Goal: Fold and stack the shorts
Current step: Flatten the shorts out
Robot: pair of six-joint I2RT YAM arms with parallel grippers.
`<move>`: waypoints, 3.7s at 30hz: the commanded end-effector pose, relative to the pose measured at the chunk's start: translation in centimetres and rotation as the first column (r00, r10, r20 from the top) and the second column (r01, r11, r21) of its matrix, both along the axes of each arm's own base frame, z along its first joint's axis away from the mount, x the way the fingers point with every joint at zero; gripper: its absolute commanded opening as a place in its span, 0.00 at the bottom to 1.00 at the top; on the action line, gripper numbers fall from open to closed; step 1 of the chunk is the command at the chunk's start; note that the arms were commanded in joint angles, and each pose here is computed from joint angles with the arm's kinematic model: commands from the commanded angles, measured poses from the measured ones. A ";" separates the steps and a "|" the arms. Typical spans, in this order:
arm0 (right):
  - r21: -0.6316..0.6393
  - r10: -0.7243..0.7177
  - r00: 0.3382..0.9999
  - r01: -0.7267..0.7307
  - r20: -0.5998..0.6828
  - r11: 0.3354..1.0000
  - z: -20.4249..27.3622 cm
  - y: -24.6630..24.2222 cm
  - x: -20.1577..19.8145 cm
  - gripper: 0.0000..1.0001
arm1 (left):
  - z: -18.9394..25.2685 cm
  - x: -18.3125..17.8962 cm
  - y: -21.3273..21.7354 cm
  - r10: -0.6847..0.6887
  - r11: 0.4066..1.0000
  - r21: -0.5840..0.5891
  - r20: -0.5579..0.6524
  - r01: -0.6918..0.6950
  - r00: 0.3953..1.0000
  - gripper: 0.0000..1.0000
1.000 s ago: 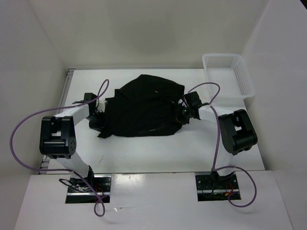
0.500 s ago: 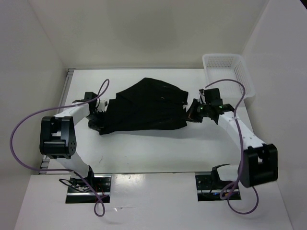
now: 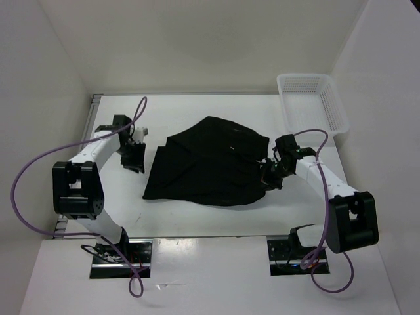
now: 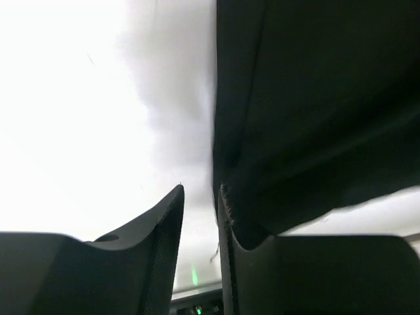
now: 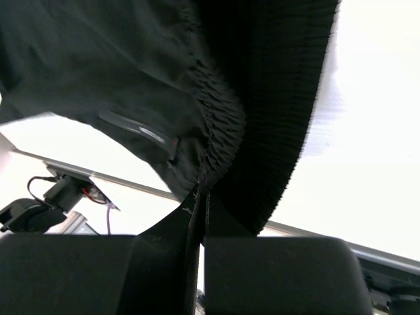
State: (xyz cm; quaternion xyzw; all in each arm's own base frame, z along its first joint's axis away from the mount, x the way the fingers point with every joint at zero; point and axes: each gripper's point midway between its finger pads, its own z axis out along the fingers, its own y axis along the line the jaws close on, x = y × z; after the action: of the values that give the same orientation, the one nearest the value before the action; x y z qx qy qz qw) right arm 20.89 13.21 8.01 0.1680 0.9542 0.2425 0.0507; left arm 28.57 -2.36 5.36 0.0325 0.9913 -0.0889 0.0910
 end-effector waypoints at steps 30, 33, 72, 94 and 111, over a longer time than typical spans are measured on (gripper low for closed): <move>-0.040 -0.010 0.999 0.012 0.053 0.999 0.9 -0.9 0.3 0.00 | -2.7 11.4 -6.4 -0.108 0.962 -0.226 0.193 0.151 0.975 0.51; -0.037 -0.018 0.999 0.020 0.049 0.999 0.9 -0.9 0.3 0.00 | -2.3 11.7 -7.1 -0.115 0.950 -0.262 0.217 0.171 0.969 0.51; -0.162 -0.027 0.999 0.021 -0.031 0.987 0.5 -2.9 -1.1 0.00 | 2.0 18.7 -0.5 -0.007 0.997 -0.074 0.362 0.036 0.932 0.00; -0.231 0.016 0.998 -0.031 -0.067 0.972 -0.1 -3.0 -1.4 0.36 | 2.8 17.7 -3.9 -0.040 0.959 -0.254 0.301 0.121 0.953 0.53; -0.274 -0.057 0.997 0.070 0.057 0.959 0.2 -4.0 3.5 0.64 | -1.1 2.4 -2.7 -0.053 0.994 -0.103 -0.031 0.049 0.998 0.54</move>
State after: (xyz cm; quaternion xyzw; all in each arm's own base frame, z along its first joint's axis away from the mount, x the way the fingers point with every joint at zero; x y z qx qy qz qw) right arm 22.50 9.05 8.80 0.1840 0.9726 0.1069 0.0940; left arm 31.16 -4.70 4.21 0.0458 0.9863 -0.1397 0.0751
